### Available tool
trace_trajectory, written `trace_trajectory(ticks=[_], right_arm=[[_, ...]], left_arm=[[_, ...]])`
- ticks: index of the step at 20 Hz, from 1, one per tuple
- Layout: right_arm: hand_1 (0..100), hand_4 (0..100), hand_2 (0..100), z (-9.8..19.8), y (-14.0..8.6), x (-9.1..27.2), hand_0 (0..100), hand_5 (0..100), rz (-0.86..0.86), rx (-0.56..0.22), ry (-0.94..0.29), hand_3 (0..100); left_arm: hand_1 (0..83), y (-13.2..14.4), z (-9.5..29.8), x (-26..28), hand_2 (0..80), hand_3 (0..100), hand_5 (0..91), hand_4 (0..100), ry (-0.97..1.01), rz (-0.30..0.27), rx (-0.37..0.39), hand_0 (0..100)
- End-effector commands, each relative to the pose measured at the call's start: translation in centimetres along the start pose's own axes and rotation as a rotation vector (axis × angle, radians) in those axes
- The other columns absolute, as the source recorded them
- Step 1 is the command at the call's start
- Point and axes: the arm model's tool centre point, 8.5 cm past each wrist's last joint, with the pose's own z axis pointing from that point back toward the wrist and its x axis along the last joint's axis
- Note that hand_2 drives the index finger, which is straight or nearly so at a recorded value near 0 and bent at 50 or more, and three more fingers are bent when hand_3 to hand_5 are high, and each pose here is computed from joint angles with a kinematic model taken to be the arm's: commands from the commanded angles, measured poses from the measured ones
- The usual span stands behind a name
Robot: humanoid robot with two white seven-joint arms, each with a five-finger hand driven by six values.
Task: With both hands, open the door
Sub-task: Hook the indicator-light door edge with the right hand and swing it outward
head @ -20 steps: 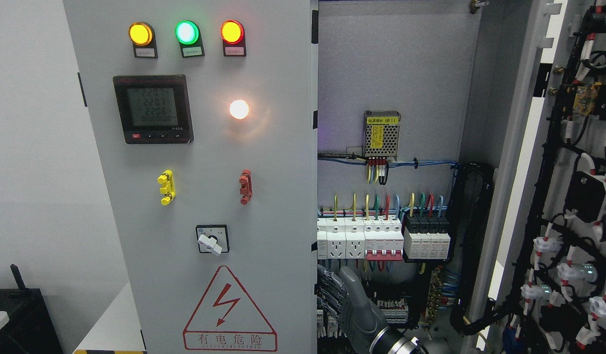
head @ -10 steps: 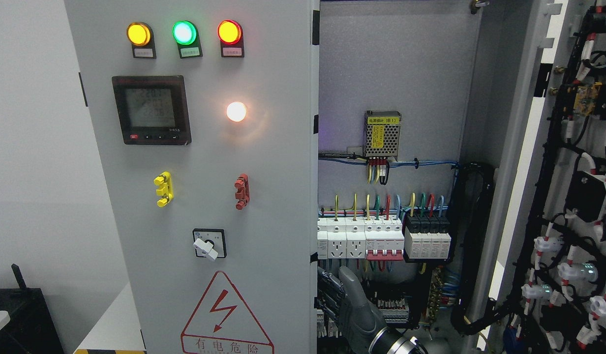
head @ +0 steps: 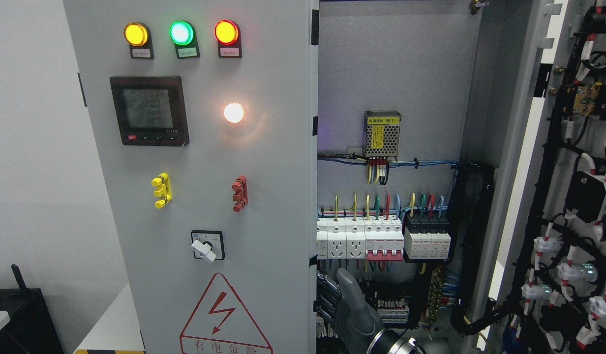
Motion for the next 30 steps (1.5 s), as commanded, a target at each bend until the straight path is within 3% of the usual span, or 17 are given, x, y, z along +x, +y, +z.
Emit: trace_trajectory(ticks=[1, 7, 30], right_arm=[[0, 0, 0, -0.1, 1.0, 0.6, 0, 0, -0.017, 0.046, -0.024, 0], [0, 0, 0, 0.0, 1.3, 0.5, 0, 0, -0.031, 0.063, -0.031, 0], [0, 0, 0, 0.1, 5.8, 0.6, 0, 0, -0.027, 0.262, -0.055, 0]], left_arm=[[0.0, 0.0, 0.0, -0.3, 0.0, 0, 0.0, 4, 0.007, 0.002, 0.000, 0], [0.0, 0.0, 0.0, -0.3, 0.0, 0, 0.0, 4, 0.007, 0.002, 0.000, 0], [0.0, 0.0, 0.0, -0.3, 0.0, 0, 0.0, 4, 0.007, 0.000, -0.001, 0]])
